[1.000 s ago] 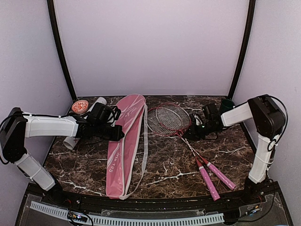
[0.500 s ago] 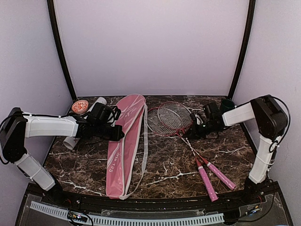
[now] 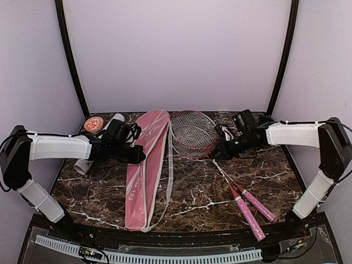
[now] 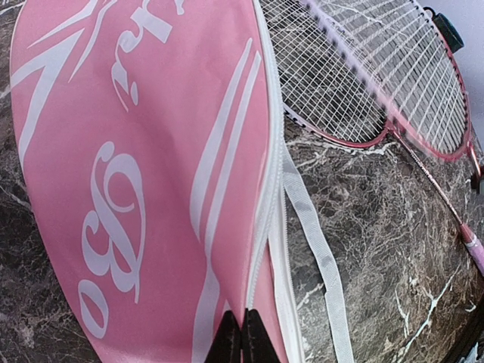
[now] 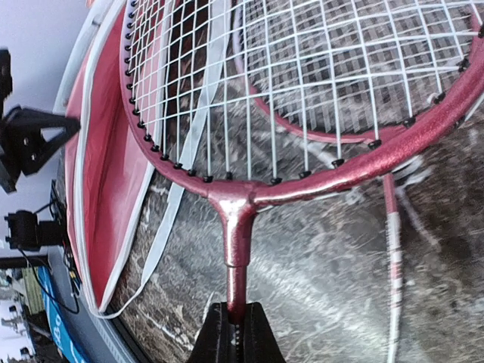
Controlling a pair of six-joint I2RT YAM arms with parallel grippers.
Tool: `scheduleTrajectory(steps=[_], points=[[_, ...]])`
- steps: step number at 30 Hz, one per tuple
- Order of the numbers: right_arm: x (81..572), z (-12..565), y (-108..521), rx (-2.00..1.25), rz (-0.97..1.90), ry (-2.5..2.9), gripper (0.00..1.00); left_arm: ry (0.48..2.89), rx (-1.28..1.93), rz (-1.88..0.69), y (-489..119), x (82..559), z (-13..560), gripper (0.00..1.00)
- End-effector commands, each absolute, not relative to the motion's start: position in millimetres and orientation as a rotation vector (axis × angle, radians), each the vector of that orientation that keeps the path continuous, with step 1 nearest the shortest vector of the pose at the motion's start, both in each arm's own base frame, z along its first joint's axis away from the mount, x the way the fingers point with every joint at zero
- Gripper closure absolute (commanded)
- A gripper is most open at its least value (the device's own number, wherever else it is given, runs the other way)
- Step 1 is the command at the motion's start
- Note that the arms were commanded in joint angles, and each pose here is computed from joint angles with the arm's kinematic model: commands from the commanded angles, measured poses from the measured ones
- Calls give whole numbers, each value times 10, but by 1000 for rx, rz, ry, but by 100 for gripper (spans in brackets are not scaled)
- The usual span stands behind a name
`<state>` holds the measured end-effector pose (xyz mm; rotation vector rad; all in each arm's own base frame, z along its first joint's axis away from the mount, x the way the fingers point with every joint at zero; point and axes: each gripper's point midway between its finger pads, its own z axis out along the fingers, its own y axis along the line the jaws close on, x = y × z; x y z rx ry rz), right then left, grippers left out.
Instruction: Pack up the badminton gear
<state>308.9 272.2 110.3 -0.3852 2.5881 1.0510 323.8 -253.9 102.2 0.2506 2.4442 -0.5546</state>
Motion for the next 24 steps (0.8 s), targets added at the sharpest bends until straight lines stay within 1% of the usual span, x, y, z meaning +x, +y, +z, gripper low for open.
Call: scheduleTrajectory(steps=[1, 5, 11, 15, 21, 22, 24], points=[[2720, 1076, 2847, -493, 1005, 2638, 100, 2392, 217, -569, -2580, 3375, 1180, 100], [2513, 1081, 2935, -549, 992, 2648, 100, 2391, 215, -574, -2596, 3389, 1183, 100], [2302, 914, 3035, -639, 943, 2696, 100, 2381, 223, -611, -2648, 3392, 1214, 100], [2324, 890, 3193, -665, 947, 2693, 100, 2391, 222, -634, -2667, 3360, 1187, 100], [2422, 931, 3656, -700, 1031, 2659, 100, 2389, 203, -721, -2732, 3298, 1201, 100], [2505, 1033, 3776, -703, 1048, 2624, 100, 2392, 205, -729, -2741, 3289, 1201, 100], [2600, 1043, 3924, -687, 1064, 2609, 100, 2398, 200, -733, -2736, 3273, 1186, 100]])
